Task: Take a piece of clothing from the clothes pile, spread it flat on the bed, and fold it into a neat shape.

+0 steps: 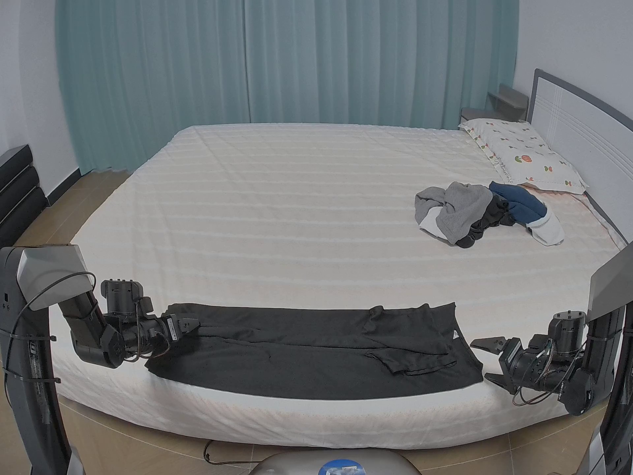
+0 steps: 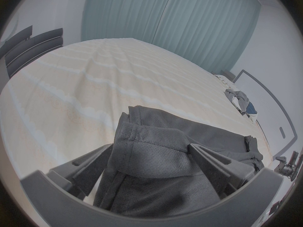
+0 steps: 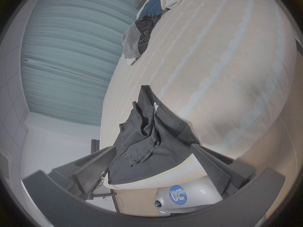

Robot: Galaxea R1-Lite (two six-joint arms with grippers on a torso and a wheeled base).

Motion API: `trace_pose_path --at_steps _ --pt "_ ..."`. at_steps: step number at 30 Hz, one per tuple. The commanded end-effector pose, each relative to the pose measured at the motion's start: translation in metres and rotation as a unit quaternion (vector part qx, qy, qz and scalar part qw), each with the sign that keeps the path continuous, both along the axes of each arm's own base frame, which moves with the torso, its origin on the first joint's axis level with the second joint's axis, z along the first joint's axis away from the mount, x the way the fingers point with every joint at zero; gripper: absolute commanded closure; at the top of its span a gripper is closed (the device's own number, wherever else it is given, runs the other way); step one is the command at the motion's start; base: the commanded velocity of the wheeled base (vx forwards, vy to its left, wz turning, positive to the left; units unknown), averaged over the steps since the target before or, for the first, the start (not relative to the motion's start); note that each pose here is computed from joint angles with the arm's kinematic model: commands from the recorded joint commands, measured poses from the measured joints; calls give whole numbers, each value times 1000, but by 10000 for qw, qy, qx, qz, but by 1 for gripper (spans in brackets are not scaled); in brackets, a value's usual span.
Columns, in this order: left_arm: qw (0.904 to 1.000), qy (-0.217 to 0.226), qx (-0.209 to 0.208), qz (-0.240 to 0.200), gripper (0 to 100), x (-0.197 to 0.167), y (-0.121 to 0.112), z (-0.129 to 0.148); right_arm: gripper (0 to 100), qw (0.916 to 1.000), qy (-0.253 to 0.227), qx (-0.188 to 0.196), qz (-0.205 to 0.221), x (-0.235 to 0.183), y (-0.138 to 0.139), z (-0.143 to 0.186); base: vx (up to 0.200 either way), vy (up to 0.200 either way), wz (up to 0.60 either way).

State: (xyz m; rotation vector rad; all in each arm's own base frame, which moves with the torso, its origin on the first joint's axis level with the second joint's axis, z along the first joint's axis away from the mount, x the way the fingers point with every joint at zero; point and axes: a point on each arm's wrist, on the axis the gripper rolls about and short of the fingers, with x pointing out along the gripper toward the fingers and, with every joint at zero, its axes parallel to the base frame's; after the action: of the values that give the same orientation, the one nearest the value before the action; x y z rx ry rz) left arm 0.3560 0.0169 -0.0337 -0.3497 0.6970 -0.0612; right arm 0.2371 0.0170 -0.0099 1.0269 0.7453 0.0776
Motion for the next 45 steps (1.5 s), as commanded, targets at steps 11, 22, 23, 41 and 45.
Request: trace_pose_path --at_steps 11,22,23,41,45 --pt "10000 13 -22 17 100 1 0 -2 0 10000 -52 2 8 1 0 1 0 0 0" --pt "9999 -70 -53 63 100 3 1 3 0 10000 -49 8 4 0 0 1 0 0 0" --pt "9999 -63 -82 87 100 3 1 3 0 10000 -56 8 4 1 0 1 0 0 0" --pt "9970 -347 -573 398 100 15 -4 12 0 10000 -64 9 4 1 0 1 -33 0 0" --pt "9966 -387 -595 415 100 15 -9 17 0 10000 -64 9 4 1 0 1 0 -100 0"
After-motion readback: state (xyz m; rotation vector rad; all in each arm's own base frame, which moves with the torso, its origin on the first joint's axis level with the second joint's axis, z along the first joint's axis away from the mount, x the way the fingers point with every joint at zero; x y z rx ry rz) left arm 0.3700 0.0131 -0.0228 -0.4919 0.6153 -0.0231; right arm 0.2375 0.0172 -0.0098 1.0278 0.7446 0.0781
